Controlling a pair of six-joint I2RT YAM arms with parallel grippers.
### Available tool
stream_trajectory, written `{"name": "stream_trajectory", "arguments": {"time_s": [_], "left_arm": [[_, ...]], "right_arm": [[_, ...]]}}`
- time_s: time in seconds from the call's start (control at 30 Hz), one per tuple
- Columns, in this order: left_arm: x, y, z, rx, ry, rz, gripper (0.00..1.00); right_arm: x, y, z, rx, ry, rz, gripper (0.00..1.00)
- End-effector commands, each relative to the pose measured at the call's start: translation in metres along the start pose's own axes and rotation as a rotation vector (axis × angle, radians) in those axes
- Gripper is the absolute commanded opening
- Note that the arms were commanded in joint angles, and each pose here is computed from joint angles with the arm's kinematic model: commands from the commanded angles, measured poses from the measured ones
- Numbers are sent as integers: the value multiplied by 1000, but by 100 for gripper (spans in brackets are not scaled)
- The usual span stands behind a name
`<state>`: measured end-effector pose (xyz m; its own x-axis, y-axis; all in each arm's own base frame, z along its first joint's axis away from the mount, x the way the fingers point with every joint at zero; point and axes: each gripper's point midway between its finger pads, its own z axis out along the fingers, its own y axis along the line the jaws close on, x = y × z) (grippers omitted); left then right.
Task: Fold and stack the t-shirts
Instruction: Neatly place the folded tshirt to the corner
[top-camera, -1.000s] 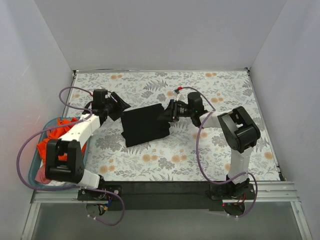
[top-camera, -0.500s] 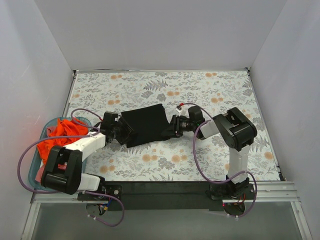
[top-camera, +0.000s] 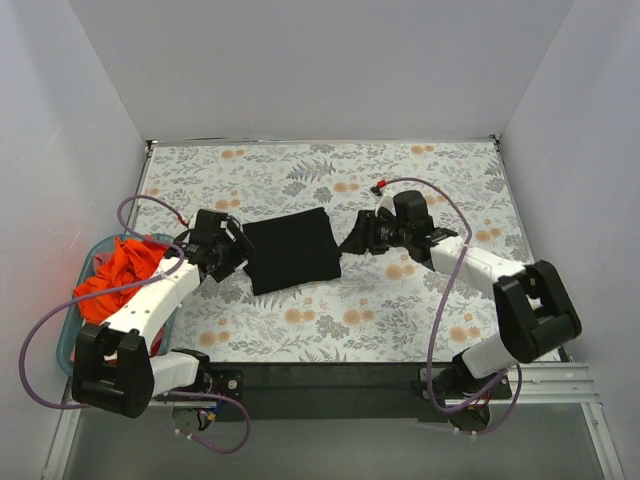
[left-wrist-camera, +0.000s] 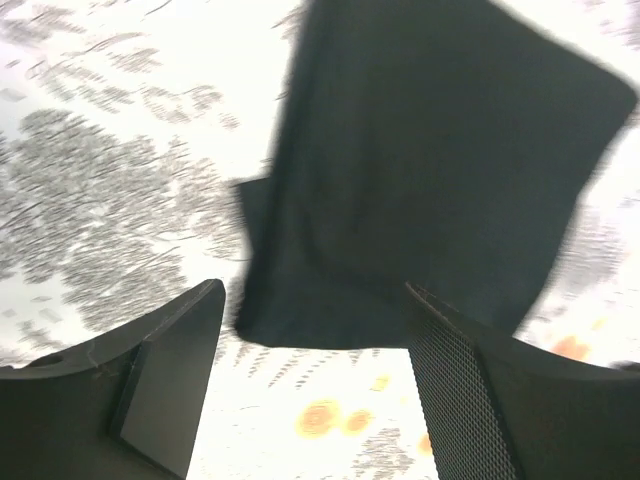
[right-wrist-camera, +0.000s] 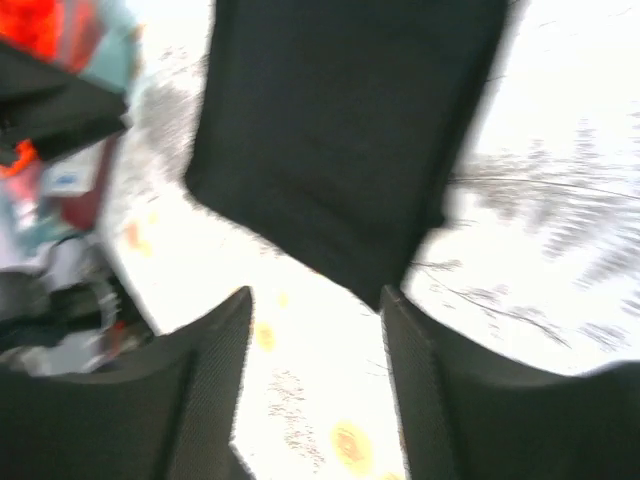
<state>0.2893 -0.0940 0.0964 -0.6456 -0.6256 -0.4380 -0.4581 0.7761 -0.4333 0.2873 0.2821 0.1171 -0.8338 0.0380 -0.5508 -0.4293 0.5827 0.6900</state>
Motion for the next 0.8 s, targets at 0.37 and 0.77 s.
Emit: {"name": "stream_trajectory", "arguments": {"time_s": [0.37, 0.77], "left_arm": [[12, 27, 27, -196, 79, 130, 60], [11, 26, 74, -267, 107, 161, 34]], "right_arm": [[-17, -31, -116, 487, -154, -280, 93], [-12, -33, -125, 504, -114, -306, 91]]}}
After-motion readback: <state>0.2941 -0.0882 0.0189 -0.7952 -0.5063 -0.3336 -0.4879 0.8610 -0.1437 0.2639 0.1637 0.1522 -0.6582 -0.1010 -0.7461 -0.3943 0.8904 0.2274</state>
